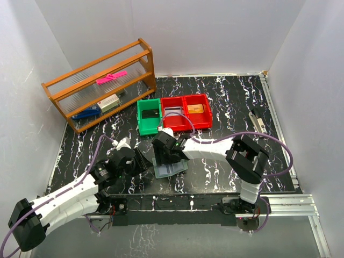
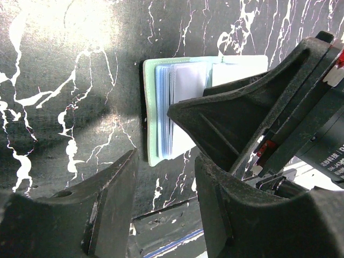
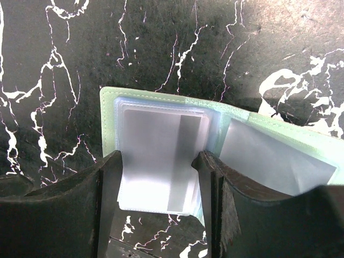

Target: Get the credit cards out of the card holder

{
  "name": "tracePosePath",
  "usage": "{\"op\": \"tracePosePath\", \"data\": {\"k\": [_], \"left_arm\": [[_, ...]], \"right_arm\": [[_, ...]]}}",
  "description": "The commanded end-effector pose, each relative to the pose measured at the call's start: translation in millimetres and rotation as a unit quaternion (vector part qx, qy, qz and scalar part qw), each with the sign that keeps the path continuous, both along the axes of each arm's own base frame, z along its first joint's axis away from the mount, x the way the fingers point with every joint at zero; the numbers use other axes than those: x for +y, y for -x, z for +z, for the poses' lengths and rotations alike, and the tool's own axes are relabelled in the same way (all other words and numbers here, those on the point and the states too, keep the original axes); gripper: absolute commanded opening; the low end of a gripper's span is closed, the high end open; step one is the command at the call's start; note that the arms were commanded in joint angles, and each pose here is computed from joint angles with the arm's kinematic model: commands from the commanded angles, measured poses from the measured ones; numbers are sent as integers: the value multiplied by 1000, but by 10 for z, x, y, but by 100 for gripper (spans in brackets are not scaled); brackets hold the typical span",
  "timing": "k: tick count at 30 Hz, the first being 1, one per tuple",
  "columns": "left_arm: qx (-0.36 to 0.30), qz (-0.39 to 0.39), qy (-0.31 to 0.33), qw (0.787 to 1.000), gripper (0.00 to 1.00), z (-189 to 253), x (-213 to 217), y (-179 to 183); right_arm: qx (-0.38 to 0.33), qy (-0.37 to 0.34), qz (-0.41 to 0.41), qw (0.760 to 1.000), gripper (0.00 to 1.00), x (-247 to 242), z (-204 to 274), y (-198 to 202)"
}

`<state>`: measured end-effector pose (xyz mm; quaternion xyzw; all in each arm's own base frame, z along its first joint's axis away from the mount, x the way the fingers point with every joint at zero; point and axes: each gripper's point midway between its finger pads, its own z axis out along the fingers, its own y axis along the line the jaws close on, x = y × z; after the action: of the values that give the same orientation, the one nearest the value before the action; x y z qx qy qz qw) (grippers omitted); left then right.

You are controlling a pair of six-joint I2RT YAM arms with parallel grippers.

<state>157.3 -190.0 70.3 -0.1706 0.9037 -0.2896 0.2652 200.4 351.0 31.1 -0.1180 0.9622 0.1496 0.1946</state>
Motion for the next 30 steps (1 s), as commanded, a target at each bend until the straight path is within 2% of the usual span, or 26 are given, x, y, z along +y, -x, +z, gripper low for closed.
{"op": "tracePosePath", "data": {"k": [1, 15, 30], "left_arm": [[-7, -3, 5, 1000, 45, 76, -36, -30], [-10, -68, 40, 997, 49, 76, -319, -5], [9, -96, 63, 993, 49, 1, -498, 21]], "right_arm": [[10, 26, -1, 1000, 51, -111, -199, 40], [65, -101, 6, 993, 49, -148, -164, 51], [93, -150, 5, 984, 51, -201, -146, 103]]}}
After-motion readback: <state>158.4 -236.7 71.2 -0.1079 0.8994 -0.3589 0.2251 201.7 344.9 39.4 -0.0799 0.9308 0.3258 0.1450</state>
